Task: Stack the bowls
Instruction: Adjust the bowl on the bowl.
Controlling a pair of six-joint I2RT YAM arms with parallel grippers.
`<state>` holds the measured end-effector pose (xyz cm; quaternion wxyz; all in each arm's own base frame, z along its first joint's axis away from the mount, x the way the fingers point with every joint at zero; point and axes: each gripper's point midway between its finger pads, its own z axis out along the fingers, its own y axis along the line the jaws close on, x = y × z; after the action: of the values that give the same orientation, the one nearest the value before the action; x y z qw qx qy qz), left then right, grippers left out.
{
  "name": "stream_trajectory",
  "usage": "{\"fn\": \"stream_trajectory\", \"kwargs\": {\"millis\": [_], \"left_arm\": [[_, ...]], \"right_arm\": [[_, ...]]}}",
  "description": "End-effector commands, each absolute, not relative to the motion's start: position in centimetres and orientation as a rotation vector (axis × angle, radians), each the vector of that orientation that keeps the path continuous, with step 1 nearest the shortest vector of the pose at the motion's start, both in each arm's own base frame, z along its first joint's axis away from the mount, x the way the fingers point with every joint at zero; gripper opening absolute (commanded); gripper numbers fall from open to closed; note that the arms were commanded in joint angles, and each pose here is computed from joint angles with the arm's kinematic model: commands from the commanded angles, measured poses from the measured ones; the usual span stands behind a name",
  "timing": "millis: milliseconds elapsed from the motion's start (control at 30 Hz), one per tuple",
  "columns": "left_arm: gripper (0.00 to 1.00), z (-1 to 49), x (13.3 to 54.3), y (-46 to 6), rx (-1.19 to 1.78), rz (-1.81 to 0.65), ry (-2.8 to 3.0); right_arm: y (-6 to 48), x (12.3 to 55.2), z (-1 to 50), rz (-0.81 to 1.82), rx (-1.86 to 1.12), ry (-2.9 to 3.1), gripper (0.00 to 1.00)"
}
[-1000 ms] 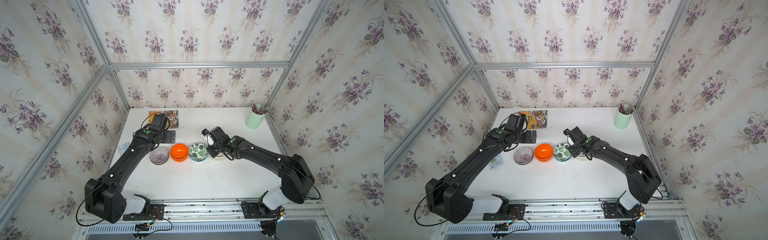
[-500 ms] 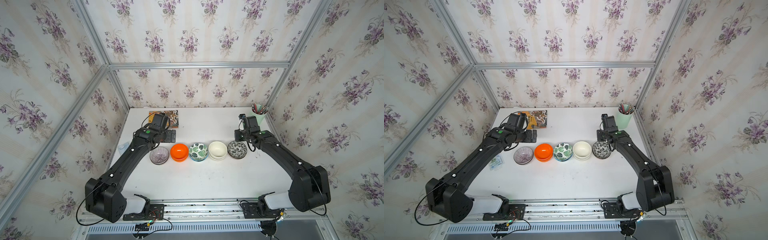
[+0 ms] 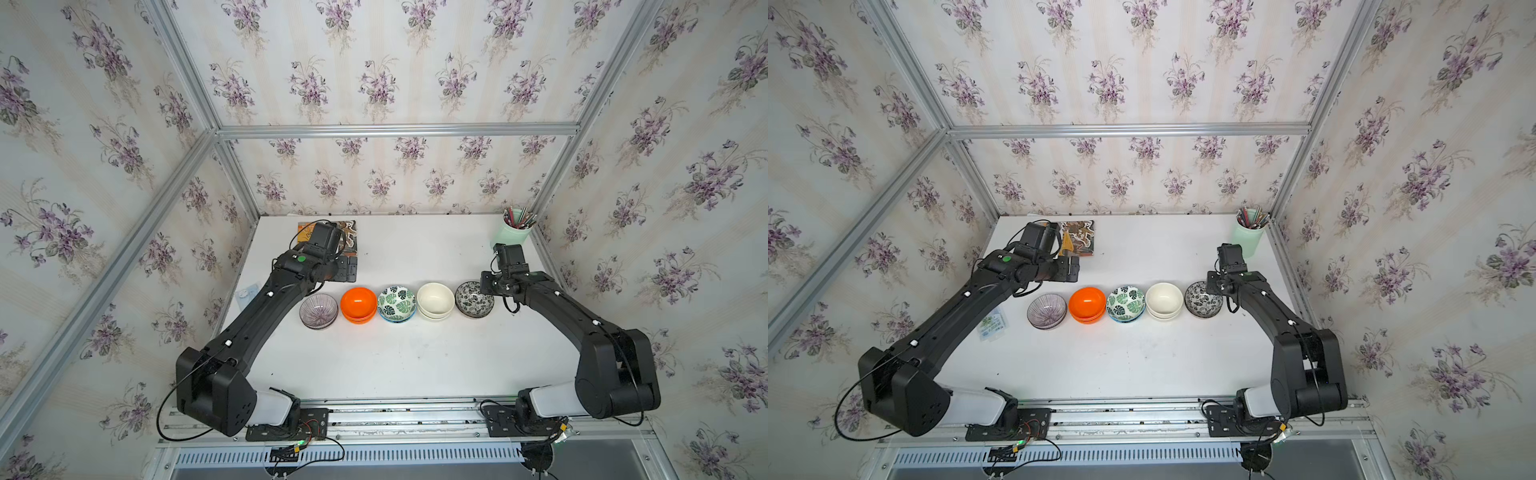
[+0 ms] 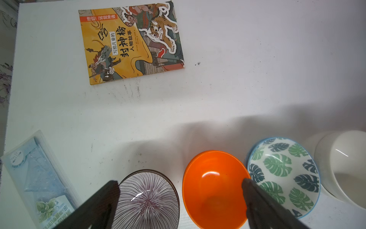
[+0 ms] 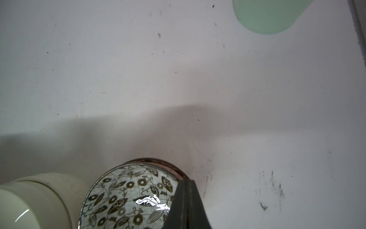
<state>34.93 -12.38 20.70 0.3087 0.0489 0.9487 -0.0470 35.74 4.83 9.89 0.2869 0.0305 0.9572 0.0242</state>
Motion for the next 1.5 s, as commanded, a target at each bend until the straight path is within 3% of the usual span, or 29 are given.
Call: {"fn": "stream_trajectory", "kwargs": {"millis": [0, 1000, 1300, 1367, 1400, 1433, 1467], "left_arm": [[1.0, 20.8, 34.9, -12.3, 0.146, -0.11, 2.502], [1.0, 20.4, 34.6, -12.0, 0.136, -0.101, 2.509], [1.0, 20.7, 34.6, -11.5, 0.123, -0.071, 2.492], [1.0, 20.8, 34.8, -11.0, 0.104, -0.038, 2.48], [1.0, 20.9, 35.0, -10.7, 0.099, -0.018, 2.471], [1.0, 21.0, 35.2, -10.3, 0.092, 0.01, 2.456], [1.0, 20.9, 35.6, -9.8, 0.081, 0.029, 2.443]], "right_arm": [[4.9, 36.3, 10.1, 0.078, 0.098, 2.53, 0.0], [5.5, 36.7, 8.9, 0.097, 0.051, 2.559, 0.0], [5.1, 37.5, 12.1, 0.076, 0.061, 2.473, 0.0], [5.2, 37.9, 13.4, 0.093, 0.067, 2.412, 0.27], [5.2, 38.1, 14.0, 0.1, 0.071, 2.38, 0.5], [5.2, 38.3, 14.7, 0.106, 0.073, 2.346, 0.89], [5.2, 38.6, 15.3, 0.107, 0.075, 2.317, 0.98]]}}
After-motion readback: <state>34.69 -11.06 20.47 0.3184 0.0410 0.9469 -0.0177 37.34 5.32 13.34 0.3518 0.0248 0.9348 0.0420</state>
